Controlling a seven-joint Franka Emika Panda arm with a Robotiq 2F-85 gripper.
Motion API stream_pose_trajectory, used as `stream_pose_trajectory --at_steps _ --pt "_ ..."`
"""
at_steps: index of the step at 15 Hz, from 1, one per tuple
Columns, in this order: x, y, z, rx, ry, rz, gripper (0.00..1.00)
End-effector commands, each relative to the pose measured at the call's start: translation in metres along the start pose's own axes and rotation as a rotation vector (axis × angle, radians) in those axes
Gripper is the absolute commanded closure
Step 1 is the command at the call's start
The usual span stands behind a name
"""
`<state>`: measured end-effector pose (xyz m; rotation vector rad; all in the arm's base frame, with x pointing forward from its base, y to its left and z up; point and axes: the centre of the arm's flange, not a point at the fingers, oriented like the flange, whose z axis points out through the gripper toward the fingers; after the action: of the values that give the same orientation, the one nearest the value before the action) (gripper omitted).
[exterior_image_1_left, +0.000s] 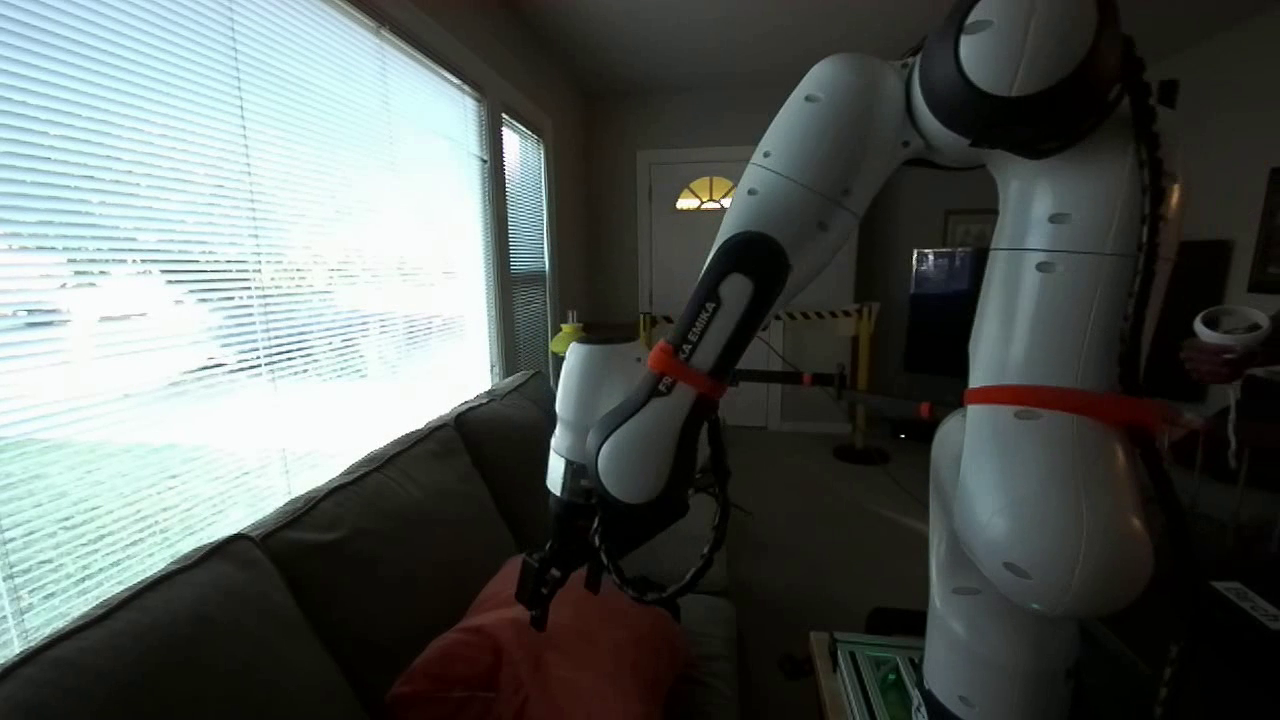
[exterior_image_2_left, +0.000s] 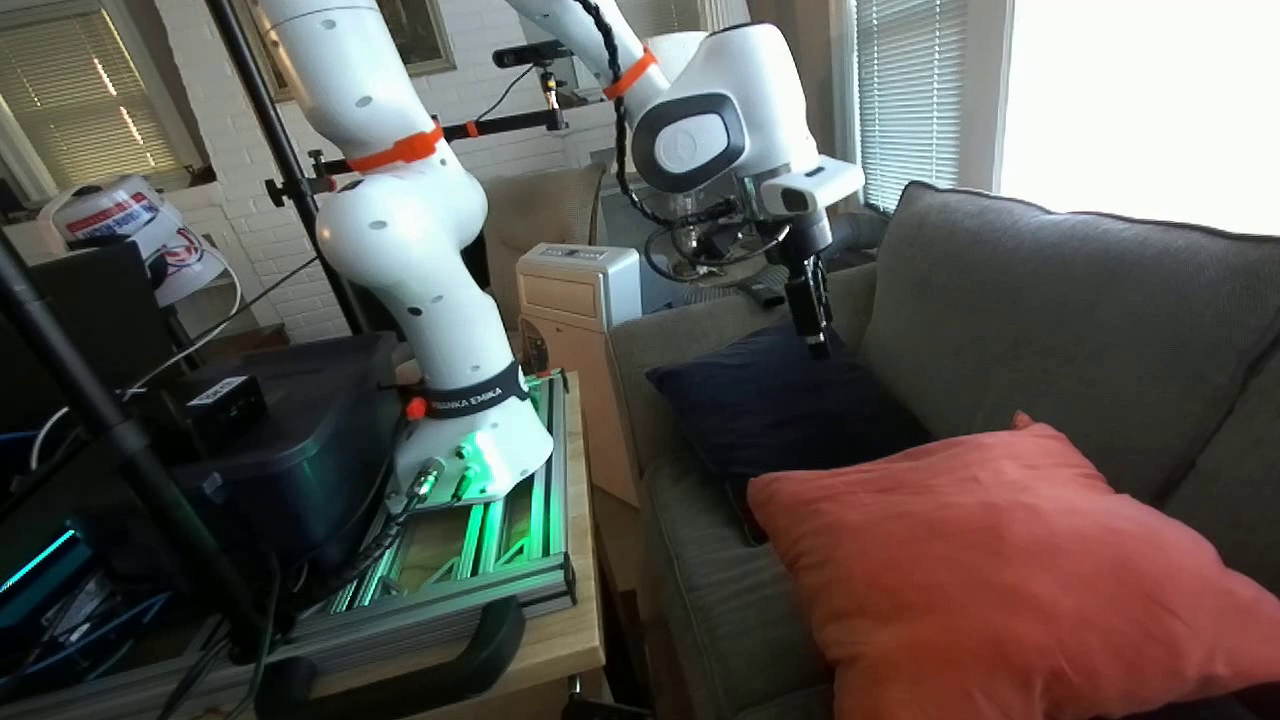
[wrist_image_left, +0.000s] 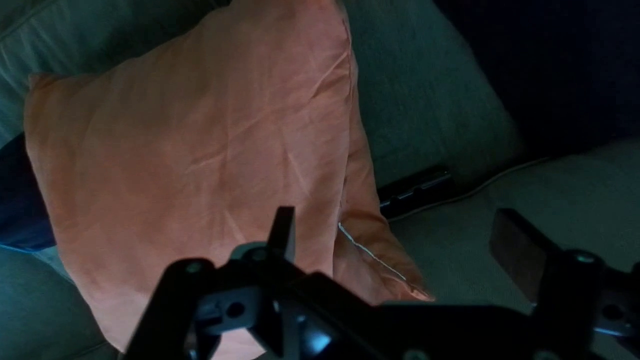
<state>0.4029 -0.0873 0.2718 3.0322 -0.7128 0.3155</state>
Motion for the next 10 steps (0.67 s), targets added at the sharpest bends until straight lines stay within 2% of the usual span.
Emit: stream_pose_trajectory --at_steps 1,5,8,9,10 --pt "0.006 0.019 0.042 0.052 -0.020 -0.064 0.00" --pt "0.005 0.042 0.068 0.008 -0.008 -0.195 0.00" --pt "0.008 0.055 0.082 -0.037 0.102 -0.194 0.00" --pt "0.010 0.057 0.084 -0.084 0.142 -0.169 0.00" --pt "0.006 0.055 0.064 -0.028 0.101 -0.184 0.00"
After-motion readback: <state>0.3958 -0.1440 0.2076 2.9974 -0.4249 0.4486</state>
